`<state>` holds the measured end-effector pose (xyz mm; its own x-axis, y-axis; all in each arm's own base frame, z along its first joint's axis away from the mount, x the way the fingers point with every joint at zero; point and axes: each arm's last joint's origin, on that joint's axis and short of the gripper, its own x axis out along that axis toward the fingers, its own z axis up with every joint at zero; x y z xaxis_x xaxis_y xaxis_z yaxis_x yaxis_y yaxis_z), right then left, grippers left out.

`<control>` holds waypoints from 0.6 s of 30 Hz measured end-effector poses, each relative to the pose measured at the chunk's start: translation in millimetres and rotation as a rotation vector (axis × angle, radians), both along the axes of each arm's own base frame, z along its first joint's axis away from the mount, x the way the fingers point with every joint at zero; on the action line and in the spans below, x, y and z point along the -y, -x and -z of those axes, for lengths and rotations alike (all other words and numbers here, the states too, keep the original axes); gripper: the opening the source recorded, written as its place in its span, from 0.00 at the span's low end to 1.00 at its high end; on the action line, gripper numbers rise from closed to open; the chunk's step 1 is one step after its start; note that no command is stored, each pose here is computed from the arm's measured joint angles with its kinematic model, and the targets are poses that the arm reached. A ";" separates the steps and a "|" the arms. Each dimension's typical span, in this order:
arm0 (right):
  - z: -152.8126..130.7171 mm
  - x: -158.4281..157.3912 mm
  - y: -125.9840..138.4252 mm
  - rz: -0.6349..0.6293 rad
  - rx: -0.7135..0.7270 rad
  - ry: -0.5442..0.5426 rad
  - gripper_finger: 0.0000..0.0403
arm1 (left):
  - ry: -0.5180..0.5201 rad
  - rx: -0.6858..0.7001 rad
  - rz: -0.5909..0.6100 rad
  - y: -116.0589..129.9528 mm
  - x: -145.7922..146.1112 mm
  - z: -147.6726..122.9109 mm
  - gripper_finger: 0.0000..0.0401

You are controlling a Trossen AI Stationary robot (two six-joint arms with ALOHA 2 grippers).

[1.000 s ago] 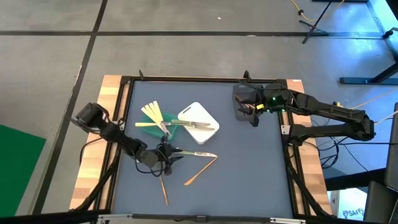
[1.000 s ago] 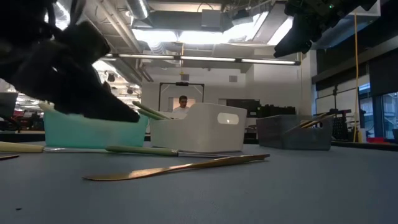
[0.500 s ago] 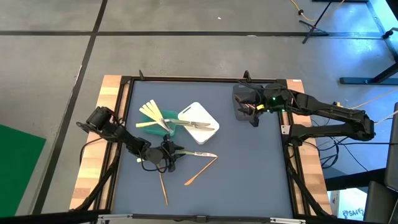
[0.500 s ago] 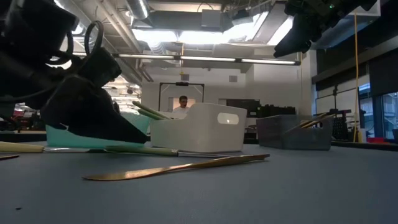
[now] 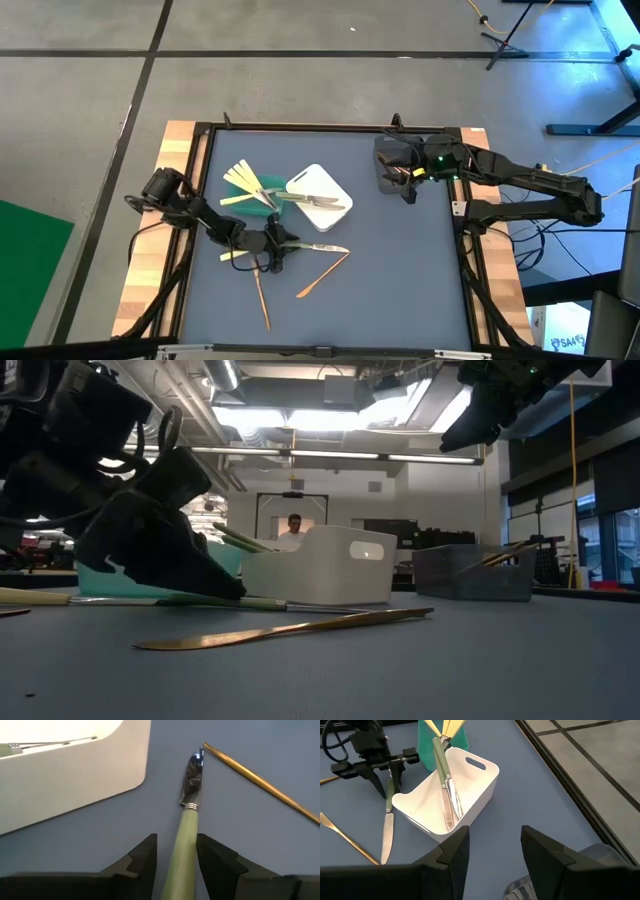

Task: Sort silverware by color (type)
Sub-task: Put the green table knife into the white bin

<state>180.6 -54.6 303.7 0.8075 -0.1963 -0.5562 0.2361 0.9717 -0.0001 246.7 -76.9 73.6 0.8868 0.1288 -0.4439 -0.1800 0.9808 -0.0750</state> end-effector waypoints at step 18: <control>0.0 0.0 0.0 0.000 0.000 0.000 0.42 | -0.006 -0.077 0.025 1.3 -5.2 5.5 0.33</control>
